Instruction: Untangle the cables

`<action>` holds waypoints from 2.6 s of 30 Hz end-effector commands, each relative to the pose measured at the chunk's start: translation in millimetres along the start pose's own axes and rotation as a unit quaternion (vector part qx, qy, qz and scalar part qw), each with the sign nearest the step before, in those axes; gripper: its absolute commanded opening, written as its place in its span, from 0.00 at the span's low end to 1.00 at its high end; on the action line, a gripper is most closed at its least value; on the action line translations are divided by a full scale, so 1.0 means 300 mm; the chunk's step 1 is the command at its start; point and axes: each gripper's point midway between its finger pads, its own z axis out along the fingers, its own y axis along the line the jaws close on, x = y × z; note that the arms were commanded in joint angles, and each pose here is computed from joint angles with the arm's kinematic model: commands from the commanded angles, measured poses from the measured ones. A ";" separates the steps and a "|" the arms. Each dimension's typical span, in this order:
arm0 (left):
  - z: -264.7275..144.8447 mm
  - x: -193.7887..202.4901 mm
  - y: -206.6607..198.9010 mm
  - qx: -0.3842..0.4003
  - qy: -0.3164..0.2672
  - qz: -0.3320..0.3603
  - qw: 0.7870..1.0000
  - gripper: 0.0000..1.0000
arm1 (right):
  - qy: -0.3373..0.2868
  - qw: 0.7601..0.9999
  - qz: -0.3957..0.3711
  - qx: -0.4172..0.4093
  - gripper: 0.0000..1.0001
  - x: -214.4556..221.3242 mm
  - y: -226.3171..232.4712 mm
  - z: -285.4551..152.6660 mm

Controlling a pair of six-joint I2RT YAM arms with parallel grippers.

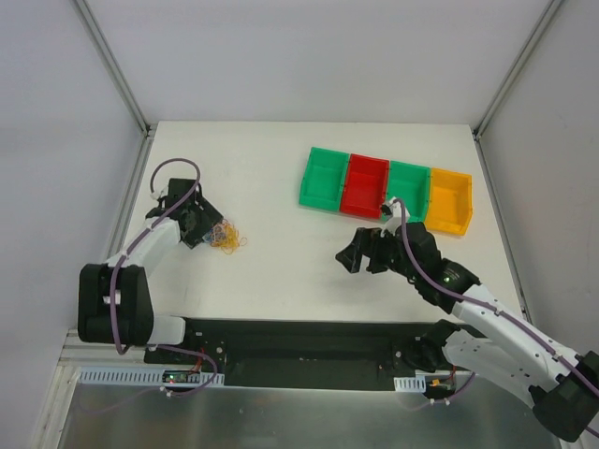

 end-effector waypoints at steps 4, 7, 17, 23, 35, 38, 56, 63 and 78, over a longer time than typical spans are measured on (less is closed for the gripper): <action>0.038 0.178 -0.002 0.019 0.100 0.027 0.994 0.51 | -0.028 1.000 -0.003 -0.003 0.98 -0.028 0.005 -0.030; -0.002 0.267 -0.035 0.053 0.110 0.074 0.990 0.27 | -0.033 0.999 0.002 -0.005 0.98 -0.022 0.003 -0.034; -0.189 0.591 -0.148 0.166 0.202 0.183 0.948 0.14 | -0.005 1.000 0.005 -0.015 0.98 0.036 0.009 0.022; -0.297 0.572 -0.275 0.241 0.218 0.219 0.920 0.63 | 0.033 0.998 -0.021 -0.051 0.99 0.140 0.097 0.102; -0.211 0.598 -0.273 0.252 0.236 0.326 0.880 0.62 | 0.073 0.994 0.025 -0.074 0.74 0.310 0.298 0.302; -0.226 0.615 -0.279 0.268 0.248 0.329 0.871 0.65 | 0.073 0.994 0.034 -0.074 0.70 0.314 0.306 0.320; -0.210 0.624 -0.205 0.230 0.213 0.351 0.882 0.73 | 0.102 0.992 0.019 -0.079 0.00 0.374 0.314 0.381; -0.220 0.681 -0.161 0.203 0.166 0.407 0.875 0.81 | 0.057 0.997 -0.018 -0.055 0.00 0.308 0.249 0.305; -0.071 0.669 -0.084 0.082 0.161 0.425 0.887 0.63 | -0.141 0.987 -0.073 0.015 0.00 -0.111 0.174 -0.068</action>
